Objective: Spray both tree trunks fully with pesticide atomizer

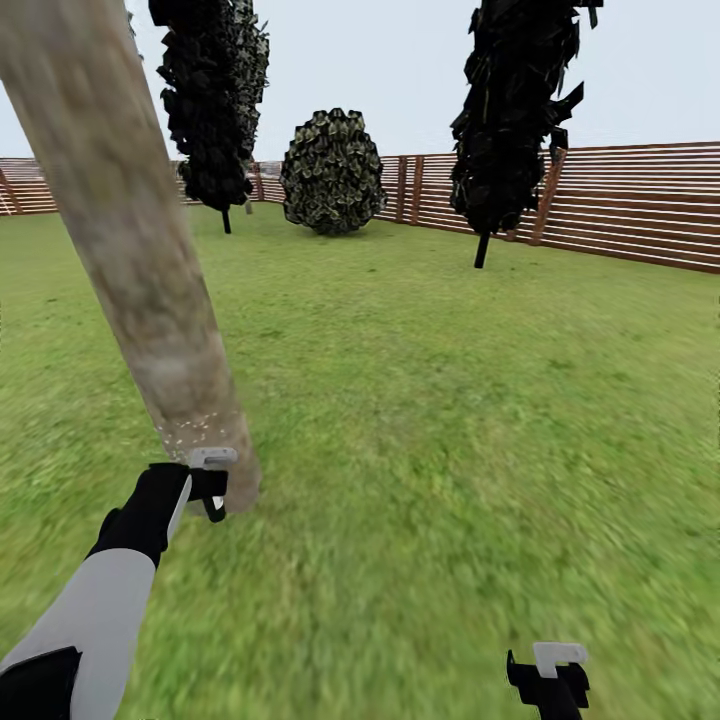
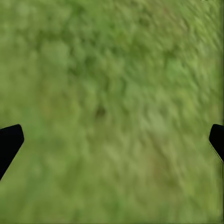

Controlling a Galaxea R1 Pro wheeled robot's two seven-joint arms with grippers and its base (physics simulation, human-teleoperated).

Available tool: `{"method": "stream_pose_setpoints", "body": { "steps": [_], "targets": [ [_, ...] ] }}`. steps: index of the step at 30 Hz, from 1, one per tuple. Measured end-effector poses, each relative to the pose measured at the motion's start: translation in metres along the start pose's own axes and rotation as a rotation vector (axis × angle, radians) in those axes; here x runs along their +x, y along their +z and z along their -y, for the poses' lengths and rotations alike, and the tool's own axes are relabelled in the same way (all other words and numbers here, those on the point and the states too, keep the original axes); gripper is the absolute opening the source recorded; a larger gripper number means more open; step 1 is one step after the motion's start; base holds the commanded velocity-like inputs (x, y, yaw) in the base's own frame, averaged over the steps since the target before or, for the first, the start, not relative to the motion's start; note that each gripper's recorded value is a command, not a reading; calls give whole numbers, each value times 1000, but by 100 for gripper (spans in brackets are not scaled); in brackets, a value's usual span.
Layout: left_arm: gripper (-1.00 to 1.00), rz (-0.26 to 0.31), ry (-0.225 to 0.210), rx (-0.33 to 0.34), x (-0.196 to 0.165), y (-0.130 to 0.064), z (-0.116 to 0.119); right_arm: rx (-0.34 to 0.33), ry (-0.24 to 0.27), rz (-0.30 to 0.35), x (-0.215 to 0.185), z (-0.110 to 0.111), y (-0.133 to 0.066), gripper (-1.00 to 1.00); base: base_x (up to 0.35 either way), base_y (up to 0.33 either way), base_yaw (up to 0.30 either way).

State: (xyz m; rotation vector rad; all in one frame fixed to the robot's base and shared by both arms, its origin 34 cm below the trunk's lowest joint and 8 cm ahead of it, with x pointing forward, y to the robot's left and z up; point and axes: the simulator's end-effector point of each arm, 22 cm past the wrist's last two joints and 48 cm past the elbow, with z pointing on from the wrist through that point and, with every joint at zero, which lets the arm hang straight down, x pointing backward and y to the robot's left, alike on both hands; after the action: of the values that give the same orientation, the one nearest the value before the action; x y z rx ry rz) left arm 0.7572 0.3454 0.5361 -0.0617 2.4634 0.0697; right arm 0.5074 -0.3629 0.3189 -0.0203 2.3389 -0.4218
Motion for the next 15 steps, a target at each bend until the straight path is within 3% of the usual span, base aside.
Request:
{"method": "stream_pose_setpoints", "body": {
  "steps": [6, 12, 15],
  "targets": [
    [-100, 0, 1, 1, 0, 0, 1, 0, 0, 0, 0, 0, 0, 100, 98, -269, 204],
    [-100, 1, 1, 1, 0, 0, 1, 0, -1, 1, 0, 0, 0, 100, 186, -235, 272],
    [-100, 1, 2, 1, 0, 0, 1, 0, 0, 0, 0, 0, 0, 100, 226, -205, 126]
  ]
}}
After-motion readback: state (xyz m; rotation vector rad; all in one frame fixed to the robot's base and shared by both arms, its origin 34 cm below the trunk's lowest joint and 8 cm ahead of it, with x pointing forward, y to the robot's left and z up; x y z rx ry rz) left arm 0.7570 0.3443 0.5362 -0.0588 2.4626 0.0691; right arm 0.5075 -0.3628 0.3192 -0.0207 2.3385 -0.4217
